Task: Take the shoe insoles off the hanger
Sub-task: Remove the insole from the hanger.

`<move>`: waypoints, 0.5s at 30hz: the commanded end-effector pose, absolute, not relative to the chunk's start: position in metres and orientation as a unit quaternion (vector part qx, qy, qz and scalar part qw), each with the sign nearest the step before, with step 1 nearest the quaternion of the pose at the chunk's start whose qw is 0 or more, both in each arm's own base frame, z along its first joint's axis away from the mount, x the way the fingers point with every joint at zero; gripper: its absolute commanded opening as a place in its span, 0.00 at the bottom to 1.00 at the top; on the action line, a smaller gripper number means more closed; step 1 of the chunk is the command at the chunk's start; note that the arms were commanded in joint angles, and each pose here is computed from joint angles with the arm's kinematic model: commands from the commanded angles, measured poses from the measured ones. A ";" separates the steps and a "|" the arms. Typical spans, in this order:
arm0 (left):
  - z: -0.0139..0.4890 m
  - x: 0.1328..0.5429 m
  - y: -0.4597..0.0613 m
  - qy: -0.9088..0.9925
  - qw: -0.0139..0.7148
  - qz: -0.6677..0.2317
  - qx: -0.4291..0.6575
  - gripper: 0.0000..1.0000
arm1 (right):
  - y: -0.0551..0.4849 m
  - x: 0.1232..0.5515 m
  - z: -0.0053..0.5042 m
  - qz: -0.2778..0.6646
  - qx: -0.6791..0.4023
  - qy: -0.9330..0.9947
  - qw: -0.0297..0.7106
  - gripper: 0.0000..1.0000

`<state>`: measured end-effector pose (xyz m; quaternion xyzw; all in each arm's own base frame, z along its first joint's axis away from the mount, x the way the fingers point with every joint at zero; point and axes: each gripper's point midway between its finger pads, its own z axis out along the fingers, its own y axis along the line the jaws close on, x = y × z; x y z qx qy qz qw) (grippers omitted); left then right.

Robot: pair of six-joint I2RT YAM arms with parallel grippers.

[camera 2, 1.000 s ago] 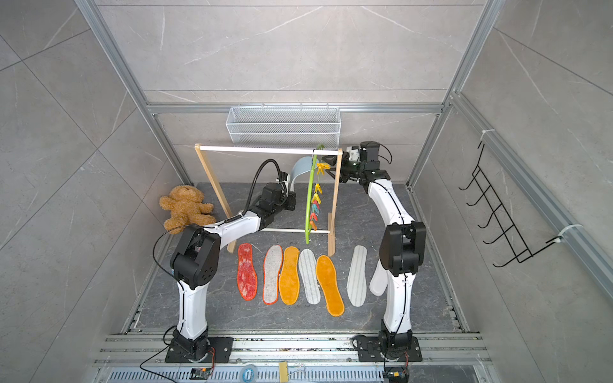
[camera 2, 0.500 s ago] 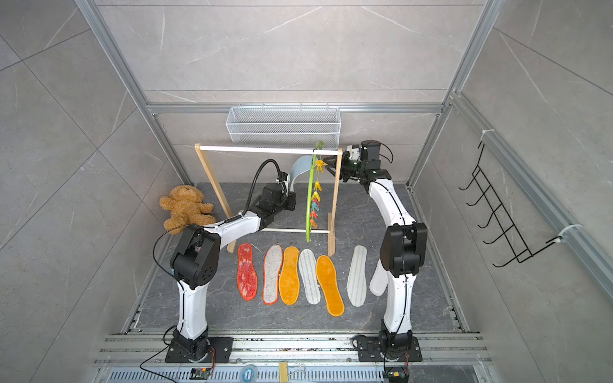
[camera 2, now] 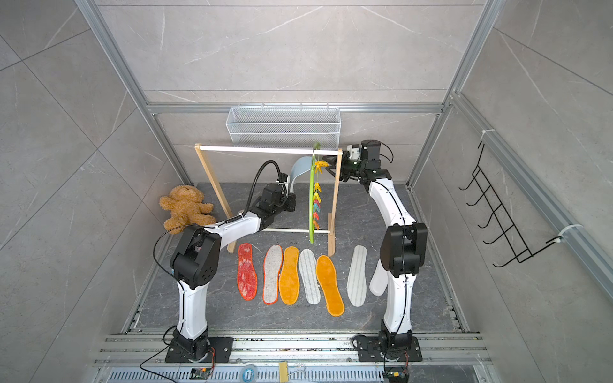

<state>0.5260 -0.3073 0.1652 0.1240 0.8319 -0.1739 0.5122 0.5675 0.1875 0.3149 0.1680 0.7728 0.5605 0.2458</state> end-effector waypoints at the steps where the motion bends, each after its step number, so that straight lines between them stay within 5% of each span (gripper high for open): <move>1: 0.181 0.528 -0.311 0.820 0.527 -0.190 0.119 0.00 | 0.187 0.572 0.315 0.556 0.163 0.776 0.251 0.56; 15: 0.181 0.527 -0.313 0.820 0.524 -0.194 0.121 0.00 | 0.187 0.581 0.309 0.555 0.165 0.777 0.246 0.47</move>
